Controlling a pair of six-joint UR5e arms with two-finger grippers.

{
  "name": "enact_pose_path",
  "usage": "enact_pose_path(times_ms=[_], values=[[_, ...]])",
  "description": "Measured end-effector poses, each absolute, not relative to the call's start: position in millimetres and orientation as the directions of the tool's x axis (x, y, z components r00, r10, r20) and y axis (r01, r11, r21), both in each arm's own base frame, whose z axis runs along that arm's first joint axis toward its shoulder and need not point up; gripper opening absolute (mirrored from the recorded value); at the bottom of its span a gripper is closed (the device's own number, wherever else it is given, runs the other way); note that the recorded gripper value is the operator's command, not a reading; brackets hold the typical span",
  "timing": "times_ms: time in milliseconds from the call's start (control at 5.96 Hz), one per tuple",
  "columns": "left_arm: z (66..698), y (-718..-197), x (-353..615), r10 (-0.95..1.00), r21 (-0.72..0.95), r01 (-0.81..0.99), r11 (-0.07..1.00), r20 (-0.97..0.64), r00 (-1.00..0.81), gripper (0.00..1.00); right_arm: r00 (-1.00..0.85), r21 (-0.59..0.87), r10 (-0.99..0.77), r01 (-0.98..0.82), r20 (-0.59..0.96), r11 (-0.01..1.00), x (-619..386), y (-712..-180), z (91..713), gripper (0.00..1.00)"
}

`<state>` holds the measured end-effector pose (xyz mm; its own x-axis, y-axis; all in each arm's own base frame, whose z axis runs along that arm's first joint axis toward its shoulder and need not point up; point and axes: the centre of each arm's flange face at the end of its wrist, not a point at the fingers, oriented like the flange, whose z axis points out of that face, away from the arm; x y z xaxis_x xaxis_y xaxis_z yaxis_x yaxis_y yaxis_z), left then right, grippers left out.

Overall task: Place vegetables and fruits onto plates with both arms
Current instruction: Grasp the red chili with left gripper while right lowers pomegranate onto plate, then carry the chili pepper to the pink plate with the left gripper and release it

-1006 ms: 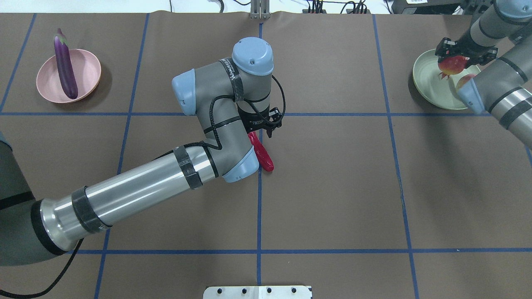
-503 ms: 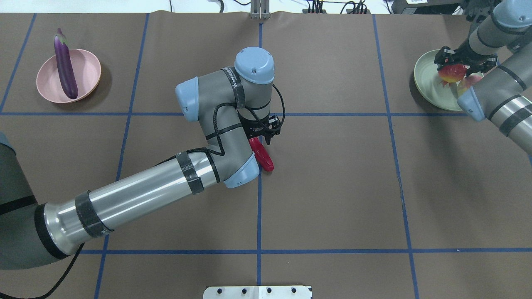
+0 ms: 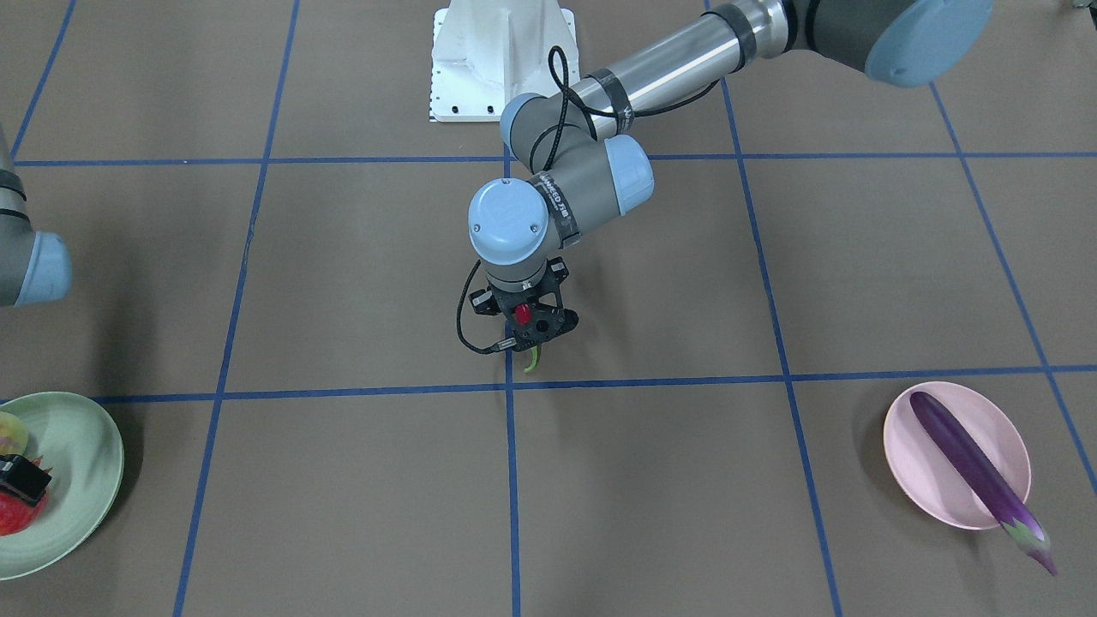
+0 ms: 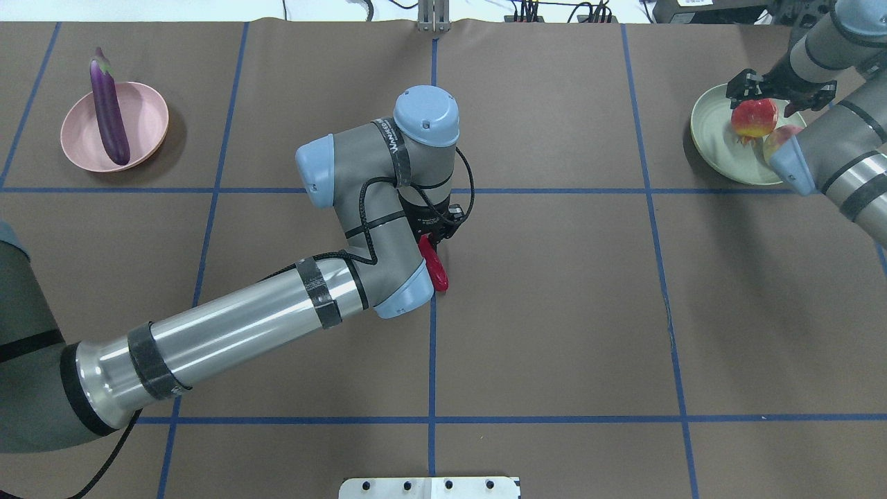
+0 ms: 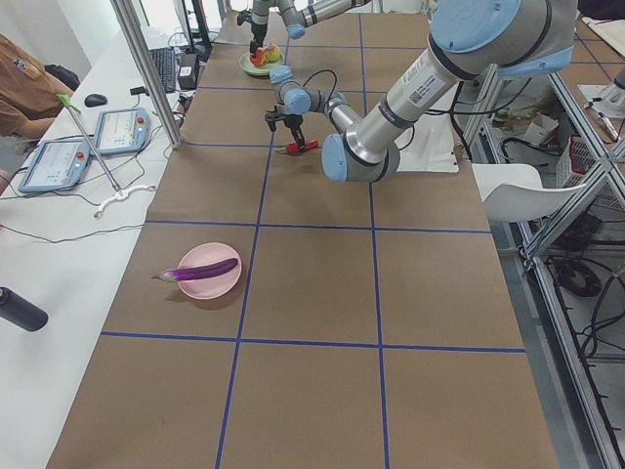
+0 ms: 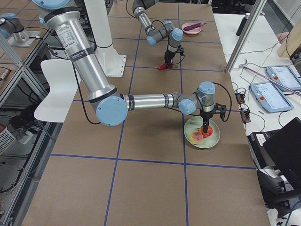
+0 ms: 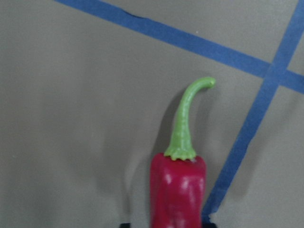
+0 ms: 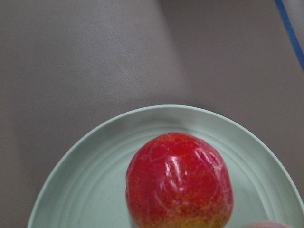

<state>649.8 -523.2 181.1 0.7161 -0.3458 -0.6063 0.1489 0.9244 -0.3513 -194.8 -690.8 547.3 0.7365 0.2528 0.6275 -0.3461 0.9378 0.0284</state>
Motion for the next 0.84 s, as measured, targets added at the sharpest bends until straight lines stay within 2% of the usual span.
enact_pose_path(times_ms=[335,503,838], values=[[150.9,-544.5,610.5,-0.357,-0.333,0.170,0.927,-0.653,0.668,0.00,0.689,0.036,0.217,-0.332,0.692,0.942,-179.9,-681.9,515.2,1.00],[143.7,-572.6,570.7,-0.379,-0.327,0.206,0.922,-0.665,0.643,0.00,0.680,0.047,0.193,-0.318,0.708,0.947,-188.3,-675.3,504.4,1.00],[193.8,-651.0,468.8,-0.422,-0.319,0.278,0.906,-0.642,0.640,0.00,0.654,0.057,0.131,-0.258,0.745,0.964,-217.7,-649.5,484.1,1.00]])
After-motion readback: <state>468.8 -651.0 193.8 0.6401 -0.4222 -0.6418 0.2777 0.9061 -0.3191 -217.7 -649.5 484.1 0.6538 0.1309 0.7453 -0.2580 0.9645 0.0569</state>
